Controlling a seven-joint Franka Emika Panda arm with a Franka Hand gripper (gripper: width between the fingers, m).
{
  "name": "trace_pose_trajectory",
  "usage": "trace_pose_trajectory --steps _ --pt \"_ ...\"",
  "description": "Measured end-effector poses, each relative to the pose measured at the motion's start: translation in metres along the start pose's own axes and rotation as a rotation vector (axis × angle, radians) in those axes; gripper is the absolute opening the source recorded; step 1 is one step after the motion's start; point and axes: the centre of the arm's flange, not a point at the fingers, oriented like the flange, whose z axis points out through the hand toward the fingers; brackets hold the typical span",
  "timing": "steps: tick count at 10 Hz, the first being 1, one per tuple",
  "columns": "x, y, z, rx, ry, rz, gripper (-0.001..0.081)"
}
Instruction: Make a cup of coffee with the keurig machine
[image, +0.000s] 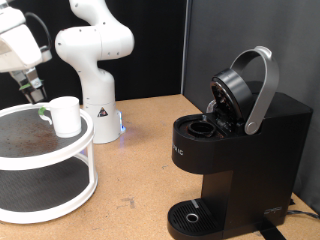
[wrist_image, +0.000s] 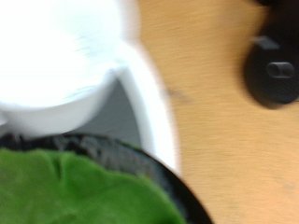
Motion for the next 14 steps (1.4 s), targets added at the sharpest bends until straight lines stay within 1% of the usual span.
trace_pose_trajectory --steps 1,2,3,4,5,7,8,9,10,12,13,14 --pt "0.012 0.008 -0.004 -0.042 0.03 0.069 0.0472" --pt "0.025 0.015 -0.005 -0.075 0.017 0.115 0.0472" --pt "0.032 0.021 -0.002 -0.084 -0.007 0.152 0.0472" --pt "0.031 0.02 -0.002 -0.081 -0.006 0.139 0.0472" --pt "0.033 0.02 0.0 -0.075 0.05 0.175 0.0472" --pt "0.055 0.029 -0.002 -0.072 0.213 0.307 0.0472" --pt "0.068 0.035 -0.002 -0.058 0.279 0.38 0.0472" --pt "0.081 0.041 -0.002 -0.014 0.319 0.422 0.0472" --pt "0.094 0.047 -0.003 0.012 0.333 0.438 0.0472" --pt "0.113 0.06 -0.001 -0.013 0.302 0.443 0.0472" --pt "0.112 0.059 0.0 -0.008 0.303 0.445 0.0472" --pt "0.115 0.058 0.001 0.026 0.34 0.46 0.0472"
